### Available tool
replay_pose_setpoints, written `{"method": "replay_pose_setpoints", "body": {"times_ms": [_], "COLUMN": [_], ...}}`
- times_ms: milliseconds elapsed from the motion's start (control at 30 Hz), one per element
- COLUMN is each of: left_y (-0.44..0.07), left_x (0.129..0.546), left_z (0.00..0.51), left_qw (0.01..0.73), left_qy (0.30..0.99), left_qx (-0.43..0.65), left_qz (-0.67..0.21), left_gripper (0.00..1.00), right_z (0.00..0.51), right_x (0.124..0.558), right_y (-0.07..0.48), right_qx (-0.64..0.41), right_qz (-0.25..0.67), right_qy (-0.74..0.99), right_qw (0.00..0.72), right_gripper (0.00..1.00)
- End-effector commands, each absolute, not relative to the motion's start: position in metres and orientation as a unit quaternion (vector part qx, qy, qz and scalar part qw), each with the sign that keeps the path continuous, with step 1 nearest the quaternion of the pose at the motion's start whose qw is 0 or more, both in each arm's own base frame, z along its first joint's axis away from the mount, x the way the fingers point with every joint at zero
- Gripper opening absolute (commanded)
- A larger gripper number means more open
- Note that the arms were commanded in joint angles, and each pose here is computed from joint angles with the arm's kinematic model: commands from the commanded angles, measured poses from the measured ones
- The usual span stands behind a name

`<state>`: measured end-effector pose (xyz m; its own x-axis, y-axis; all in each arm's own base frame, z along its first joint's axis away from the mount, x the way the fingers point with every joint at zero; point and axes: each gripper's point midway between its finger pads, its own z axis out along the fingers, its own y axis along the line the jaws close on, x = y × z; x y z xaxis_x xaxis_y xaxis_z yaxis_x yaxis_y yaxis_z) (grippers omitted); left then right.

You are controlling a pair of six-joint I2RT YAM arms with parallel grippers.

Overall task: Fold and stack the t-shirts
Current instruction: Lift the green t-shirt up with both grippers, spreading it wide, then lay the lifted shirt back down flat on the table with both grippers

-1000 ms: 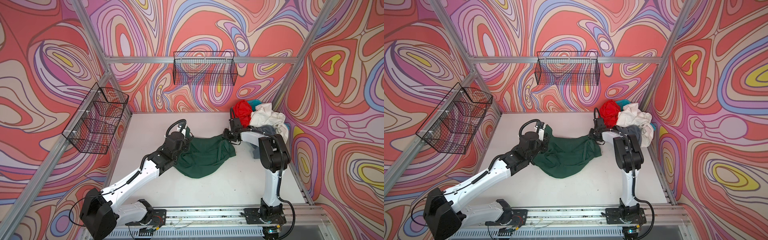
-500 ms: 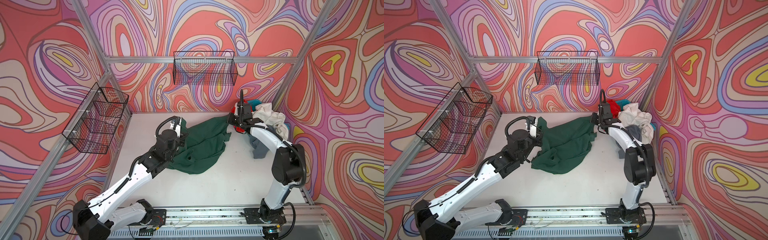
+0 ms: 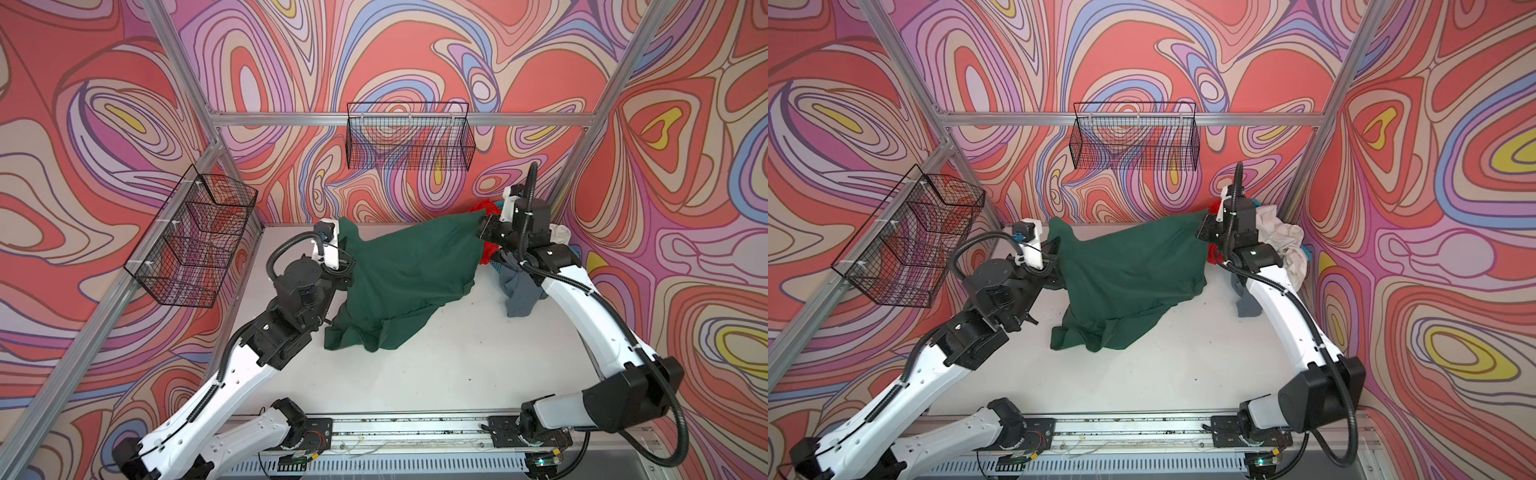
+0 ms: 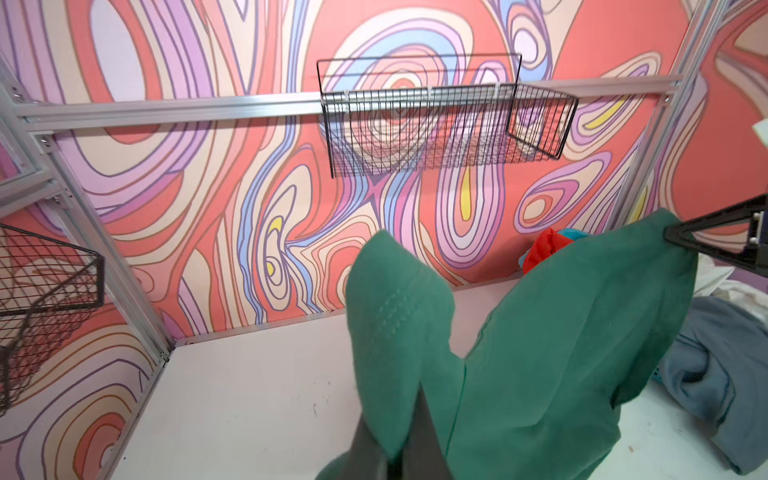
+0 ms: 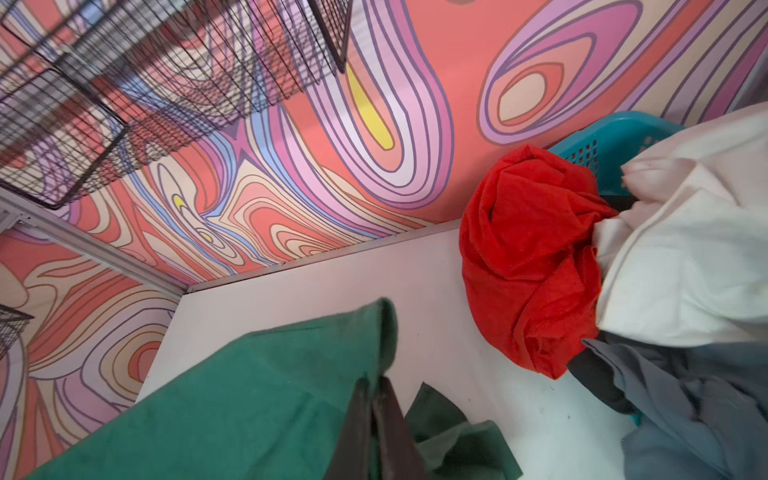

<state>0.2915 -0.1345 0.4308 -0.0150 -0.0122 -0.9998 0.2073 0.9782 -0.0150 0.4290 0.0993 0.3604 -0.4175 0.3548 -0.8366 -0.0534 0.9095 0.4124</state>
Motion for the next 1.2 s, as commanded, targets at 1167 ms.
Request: {"method": "replay_pose_setpoints", "body": {"times_ms": [1167], "left_y": [-0.138], "left_x": [0.474], "left_z": [0.323], "left_qw": [0.635], "left_qy": [0.759], "left_qx": [0.037], "left_qz": [0.137], "left_gripper": [0.0], "right_z": [0.222], "right_x": [0.486], "right_y": [0.101], "right_qx": [0.121], "right_qz": [0.124], "right_qy": [0.88], "right_qw": [0.442], "right_gripper": [0.0]}}
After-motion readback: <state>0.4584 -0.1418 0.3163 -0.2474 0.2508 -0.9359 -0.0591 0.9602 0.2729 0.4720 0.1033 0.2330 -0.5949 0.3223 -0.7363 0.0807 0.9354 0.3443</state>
